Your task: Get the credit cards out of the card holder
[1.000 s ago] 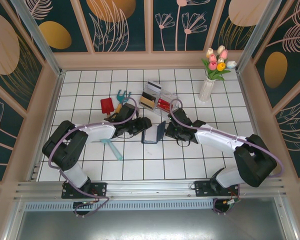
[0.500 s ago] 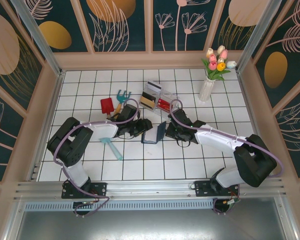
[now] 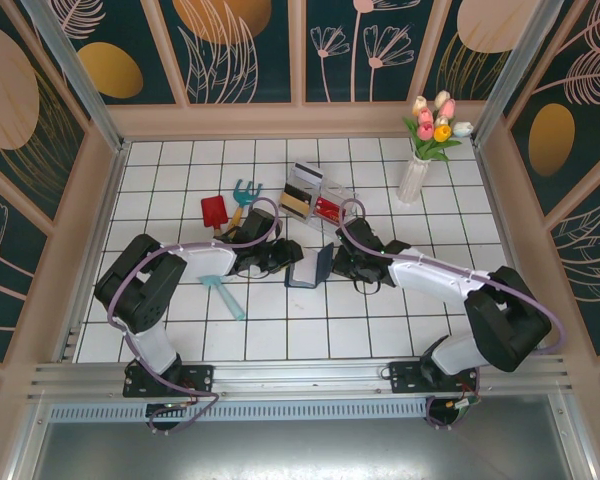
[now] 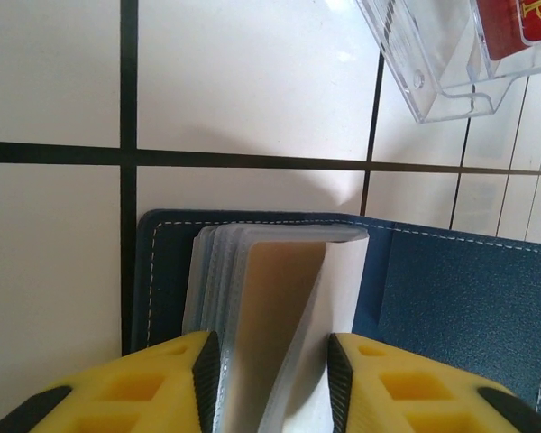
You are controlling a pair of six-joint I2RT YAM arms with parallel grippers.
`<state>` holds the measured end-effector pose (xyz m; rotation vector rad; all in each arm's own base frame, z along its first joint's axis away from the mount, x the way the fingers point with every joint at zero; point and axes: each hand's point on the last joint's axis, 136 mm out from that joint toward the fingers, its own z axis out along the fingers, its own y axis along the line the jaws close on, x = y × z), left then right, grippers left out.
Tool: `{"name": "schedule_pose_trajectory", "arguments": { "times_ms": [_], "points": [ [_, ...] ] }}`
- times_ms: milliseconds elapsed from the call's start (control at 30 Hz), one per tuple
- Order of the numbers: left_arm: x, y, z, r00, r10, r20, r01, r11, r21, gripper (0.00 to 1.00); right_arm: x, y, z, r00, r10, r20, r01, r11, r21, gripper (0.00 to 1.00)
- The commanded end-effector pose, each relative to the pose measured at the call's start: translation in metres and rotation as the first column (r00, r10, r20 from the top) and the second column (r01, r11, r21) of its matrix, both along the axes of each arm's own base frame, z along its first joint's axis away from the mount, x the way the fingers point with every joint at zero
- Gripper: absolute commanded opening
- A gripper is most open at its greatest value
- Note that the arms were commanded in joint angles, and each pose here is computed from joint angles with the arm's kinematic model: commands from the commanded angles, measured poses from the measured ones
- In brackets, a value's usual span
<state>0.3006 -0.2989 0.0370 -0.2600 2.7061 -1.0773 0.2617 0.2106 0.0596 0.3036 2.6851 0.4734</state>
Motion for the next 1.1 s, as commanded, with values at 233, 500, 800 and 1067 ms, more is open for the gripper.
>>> {"name": "schedule_pose_trajectory", "arguments": {
  "times_ms": [233, 500, 800, 1067],
  "points": [
    [0.004, -0.007, 0.022, 0.996, -0.059, 0.074, 0.059, 0.998, -0.004, 0.40, -0.008, -0.010, -0.021, 0.999, -0.012, -0.053, 0.010, 0.999, -0.040, 0.04],
    [0.003, -0.004, 0.023, 0.996, -0.055, 0.073, 0.054, 0.998, 0.010, 0.46, -0.010, -0.018, -0.030, 0.996, -0.031, -0.079, 0.025, 0.997, -0.075, 0.04],
    [-0.006, -0.009, 0.028, 0.993, -0.090, 0.073, 0.092, 0.995, -0.027, 0.44, -0.010, -0.017, -0.031, 0.996, -0.026, -0.084, 0.020, 0.997, -0.069, 0.04],
    [-0.020, -0.002, 0.010, 0.994, -0.105, 0.020, 0.105, 0.994, -0.004, 0.43, -0.009, -0.014, -0.031, 0.996, -0.016, -0.088, 0.011, 0.999, -0.048, 0.03]
  ]
}}
